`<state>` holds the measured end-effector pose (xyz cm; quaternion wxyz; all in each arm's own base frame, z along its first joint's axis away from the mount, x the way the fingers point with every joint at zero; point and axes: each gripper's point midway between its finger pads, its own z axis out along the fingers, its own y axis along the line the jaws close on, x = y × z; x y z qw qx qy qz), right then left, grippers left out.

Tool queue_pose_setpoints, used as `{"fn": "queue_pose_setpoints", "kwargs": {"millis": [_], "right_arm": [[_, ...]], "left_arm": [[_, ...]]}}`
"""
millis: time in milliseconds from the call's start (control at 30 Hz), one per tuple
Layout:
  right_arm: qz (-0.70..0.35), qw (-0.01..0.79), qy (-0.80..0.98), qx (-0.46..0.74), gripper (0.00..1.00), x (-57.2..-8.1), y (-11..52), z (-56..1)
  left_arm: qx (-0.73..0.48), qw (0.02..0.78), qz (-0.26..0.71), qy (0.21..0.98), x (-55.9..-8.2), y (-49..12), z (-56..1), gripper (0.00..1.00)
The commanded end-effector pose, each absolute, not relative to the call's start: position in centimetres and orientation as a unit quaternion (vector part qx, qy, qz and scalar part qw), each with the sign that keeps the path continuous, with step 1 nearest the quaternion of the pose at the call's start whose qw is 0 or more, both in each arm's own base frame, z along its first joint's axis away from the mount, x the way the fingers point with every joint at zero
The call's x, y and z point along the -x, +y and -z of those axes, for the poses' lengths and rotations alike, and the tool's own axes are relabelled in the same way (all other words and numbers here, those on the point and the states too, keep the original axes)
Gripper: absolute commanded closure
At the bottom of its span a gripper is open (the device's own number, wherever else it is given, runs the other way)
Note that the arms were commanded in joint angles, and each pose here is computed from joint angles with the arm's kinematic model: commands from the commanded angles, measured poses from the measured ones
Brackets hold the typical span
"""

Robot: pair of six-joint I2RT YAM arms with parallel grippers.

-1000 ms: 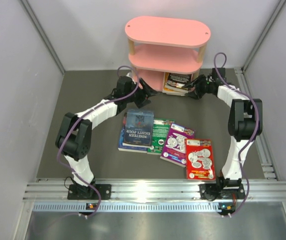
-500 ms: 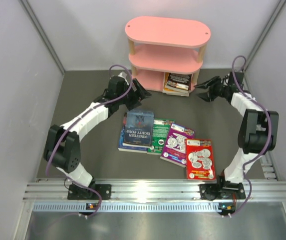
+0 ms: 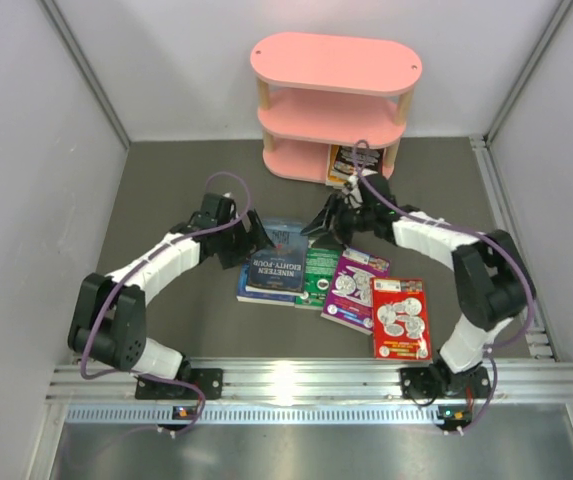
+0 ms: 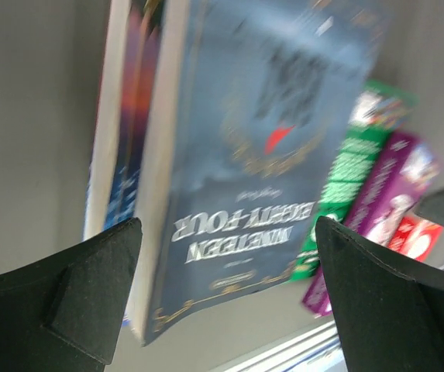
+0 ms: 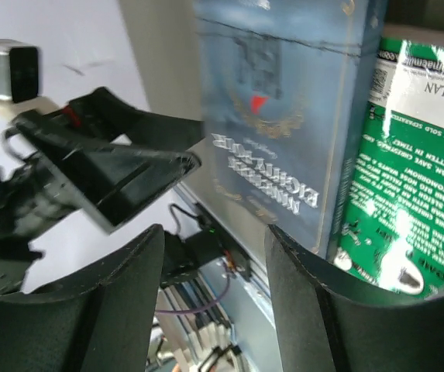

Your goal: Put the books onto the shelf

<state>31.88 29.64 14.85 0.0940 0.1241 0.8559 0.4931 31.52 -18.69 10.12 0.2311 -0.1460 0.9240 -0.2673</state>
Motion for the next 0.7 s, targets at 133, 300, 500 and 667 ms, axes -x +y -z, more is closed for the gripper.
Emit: {"fn": "queue_pose_setpoints", "kwargs": {"millis": [133,300,500,667], "right_arm": [[-0.393,0.09,0.908,-0.118,0.45,-32.4,30.5,-7.7],[-0.344,0.066,0.931,-0.107,0.44,-31.1,30.6,-4.2],[-0.379,0.038,0.917,-0.116,0.41,-29.9,33.7,-1.9],[-0.408,0.035,0.904,-0.121,0.44,-29.4,35.1,-2.0]], "left_arm": [[0.114,0.188,0.281,0.934,-28.6,-19.0,-6.8,0.01],[0.105,0.182,0.276,0.938,-28.3,-18.9,-5.7,0.01],[0.094,0.156,0.311,0.933,-28.3,-20.4,-4.8,0.02],[0.09,0.142,0.331,0.929,-28.4,-21.1,-4.3,0.02]]}}
